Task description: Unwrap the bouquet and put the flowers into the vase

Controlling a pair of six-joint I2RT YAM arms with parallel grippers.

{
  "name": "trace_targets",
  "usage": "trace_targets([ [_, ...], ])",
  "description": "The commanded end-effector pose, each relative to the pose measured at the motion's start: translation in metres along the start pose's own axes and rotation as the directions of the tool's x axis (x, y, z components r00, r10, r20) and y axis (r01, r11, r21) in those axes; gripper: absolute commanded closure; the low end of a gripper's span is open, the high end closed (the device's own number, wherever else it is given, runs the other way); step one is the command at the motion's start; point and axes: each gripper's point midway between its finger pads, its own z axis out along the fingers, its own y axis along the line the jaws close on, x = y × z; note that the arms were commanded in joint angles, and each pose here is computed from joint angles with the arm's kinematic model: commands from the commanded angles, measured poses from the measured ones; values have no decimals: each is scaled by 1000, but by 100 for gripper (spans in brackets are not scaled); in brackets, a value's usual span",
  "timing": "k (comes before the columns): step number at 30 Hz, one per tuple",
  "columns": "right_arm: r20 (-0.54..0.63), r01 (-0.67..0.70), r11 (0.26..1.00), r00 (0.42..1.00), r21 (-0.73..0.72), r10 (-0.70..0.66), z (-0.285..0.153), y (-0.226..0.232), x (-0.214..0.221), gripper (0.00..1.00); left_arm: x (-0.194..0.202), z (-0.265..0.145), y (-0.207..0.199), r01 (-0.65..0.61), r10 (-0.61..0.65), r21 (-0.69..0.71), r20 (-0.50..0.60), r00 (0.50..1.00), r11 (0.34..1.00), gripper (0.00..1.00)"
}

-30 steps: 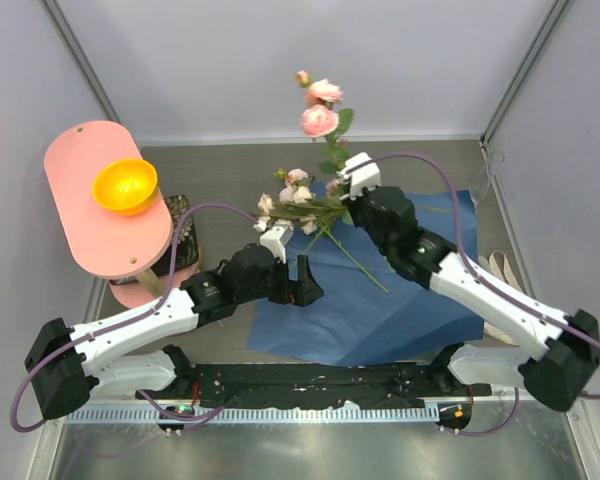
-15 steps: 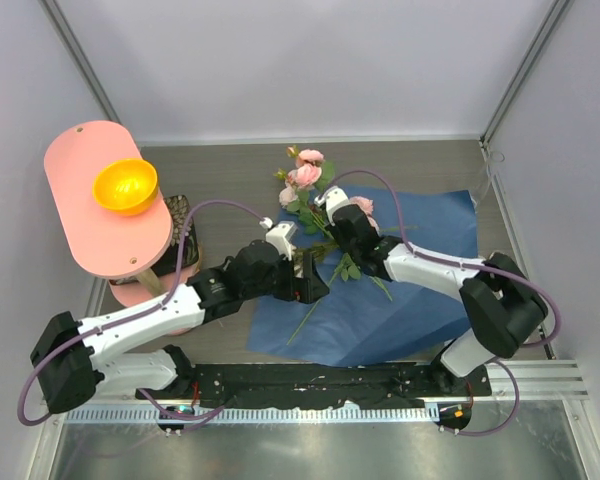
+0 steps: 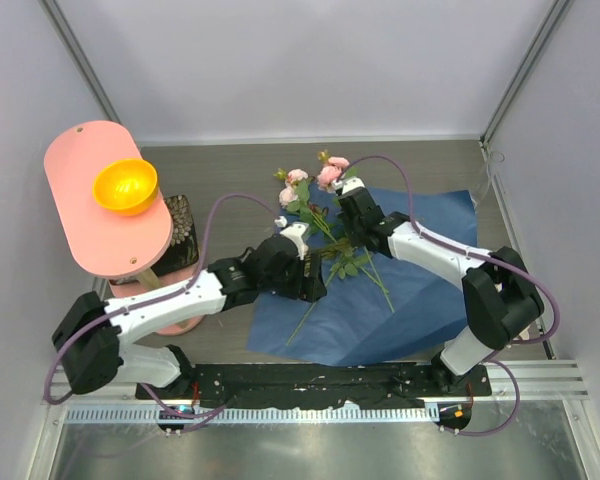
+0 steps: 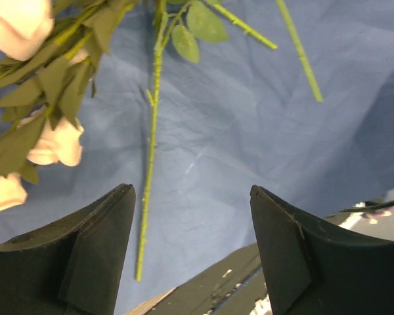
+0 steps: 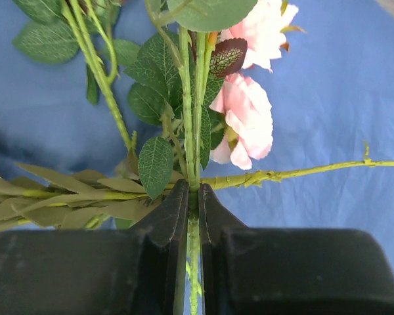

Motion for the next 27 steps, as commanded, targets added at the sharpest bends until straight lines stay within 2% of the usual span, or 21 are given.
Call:
trace_targets([
  [1,-39,-82,995,996,-51,80,-12,-1,-7,99,7,11,16,-101,96,-75,-77,992,992,26],
  [2,-49,-82,995,996,-54,80,-12,0,-5,99,11,14,15,-105,99,-61,-93,991,993,25],
  [3,-52,-89,994,995,-57,86,-12,1,-5,99,15,21,19,-112,104,-69,-111,988,991,18],
  [6,-50,-105,990,994,-88,101,-13,7,-5,99,34,40,25,-115,99,-73,-190,977,991,13],
  [13,-62,-143,981,989,-127,136,-7,13,-2,95,58,80,27,-45,28,-61,-251,968,997,24],
  [14,-55,-150,979,988,-140,143,-7,15,-2,95,52,85,18,-23,18,-21,-225,974,1000,25],
  [16,-38,-177,971,984,-162,173,-11,15,-3,94,57,86,-1,20,1,85,-241,971,996,25],
  [18,-5,-214,956,976,-201,217,-14,12,-12,92,48,86,-19,60,-26,173,-192,981,983,25],
  [23,-3,-244,943,968,-228,250,-9,7,-5,84,4,55,-36,52,-46,229,-32,998,972,15],
  [27,-21,-243,940,969,-240,245,-9,9,-1,75,-24,28,-46,42,-54,257,38,998,965,12],
])
